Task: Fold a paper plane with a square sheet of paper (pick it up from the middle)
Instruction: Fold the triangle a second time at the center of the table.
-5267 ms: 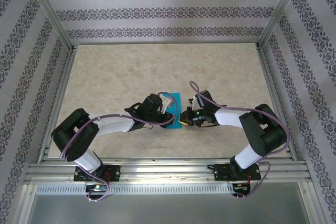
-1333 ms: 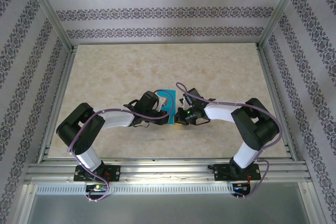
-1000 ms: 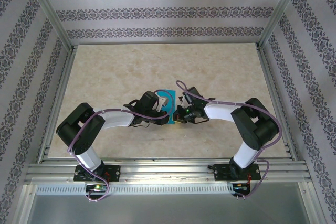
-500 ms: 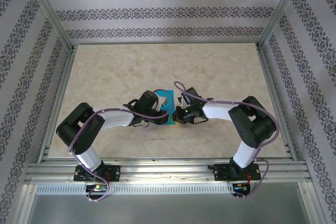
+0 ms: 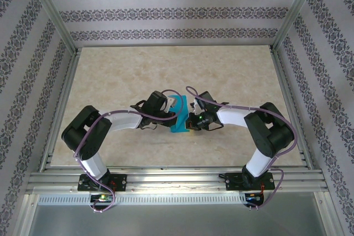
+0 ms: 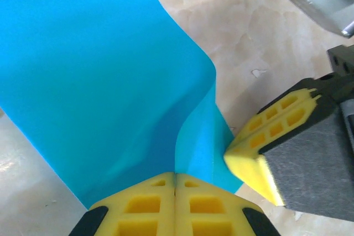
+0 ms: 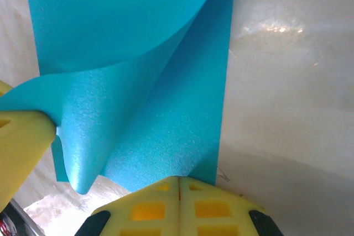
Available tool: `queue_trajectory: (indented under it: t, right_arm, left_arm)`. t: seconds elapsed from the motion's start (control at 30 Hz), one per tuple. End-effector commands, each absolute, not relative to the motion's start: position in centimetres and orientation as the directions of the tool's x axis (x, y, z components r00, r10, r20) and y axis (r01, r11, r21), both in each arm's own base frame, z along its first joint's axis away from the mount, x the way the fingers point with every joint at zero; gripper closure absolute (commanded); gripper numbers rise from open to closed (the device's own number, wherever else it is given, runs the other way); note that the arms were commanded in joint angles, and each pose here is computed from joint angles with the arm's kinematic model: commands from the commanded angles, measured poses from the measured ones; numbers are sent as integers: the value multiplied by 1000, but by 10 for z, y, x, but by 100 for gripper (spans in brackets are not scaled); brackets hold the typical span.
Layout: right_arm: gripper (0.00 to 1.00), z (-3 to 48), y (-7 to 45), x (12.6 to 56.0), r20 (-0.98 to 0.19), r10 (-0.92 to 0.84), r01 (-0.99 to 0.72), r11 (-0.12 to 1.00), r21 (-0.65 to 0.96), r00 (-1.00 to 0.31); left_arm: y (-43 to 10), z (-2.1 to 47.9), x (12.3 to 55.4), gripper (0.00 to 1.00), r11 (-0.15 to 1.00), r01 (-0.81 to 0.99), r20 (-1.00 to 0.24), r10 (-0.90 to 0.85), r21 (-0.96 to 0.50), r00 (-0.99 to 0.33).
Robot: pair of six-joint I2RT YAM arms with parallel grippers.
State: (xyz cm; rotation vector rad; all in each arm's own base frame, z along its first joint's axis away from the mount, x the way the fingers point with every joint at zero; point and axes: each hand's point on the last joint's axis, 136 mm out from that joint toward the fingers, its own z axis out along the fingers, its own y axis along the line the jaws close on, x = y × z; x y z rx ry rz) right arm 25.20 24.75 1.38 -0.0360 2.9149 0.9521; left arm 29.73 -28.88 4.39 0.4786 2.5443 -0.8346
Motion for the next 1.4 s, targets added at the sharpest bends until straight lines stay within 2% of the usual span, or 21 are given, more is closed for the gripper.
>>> queue_trajectory:
  t: [0.0, 0.37, 0.63, 0.8, 1.1, 1.37]
  right_arm:
    - [100, 0, 226, 238, -14, -7, -13, 859, 511, -1000]
    - [100, 3, 222, 243, -20, -9, -18, 870, 492, -1000]
    - [98, 38, 254, 251, -85, -2, -53, 800, 598, -996]
    - [98, 29, 268, 249, -62, -10, -45, 799, 600, -998]
    - [100, -5, 244, 237, 6, -11, -7, 874, 485, -1000]
    - [100, -1, 234, 232, 20, -57, -39, 854, 519, -998]
  left_arm:
    - [-280, 32, 302, 98, 786, 445, -467, 229, -428, -854]
    - [-276, 18, 294, 98, 792, 439, -436, 247, -424, -866]
    - [-276, 18, 292, 98, 788, 427, -433, 229, -443, -872]
    - [-278, 19, 293, 99, 785, 429, -433, 229, -447, -872]
    - [-280, 29, 295, 98, 776, 438, -452, 224, -453, -863]
    - [-281, 37, 307, 98, 783, 454, -483, 228, -424, -845]
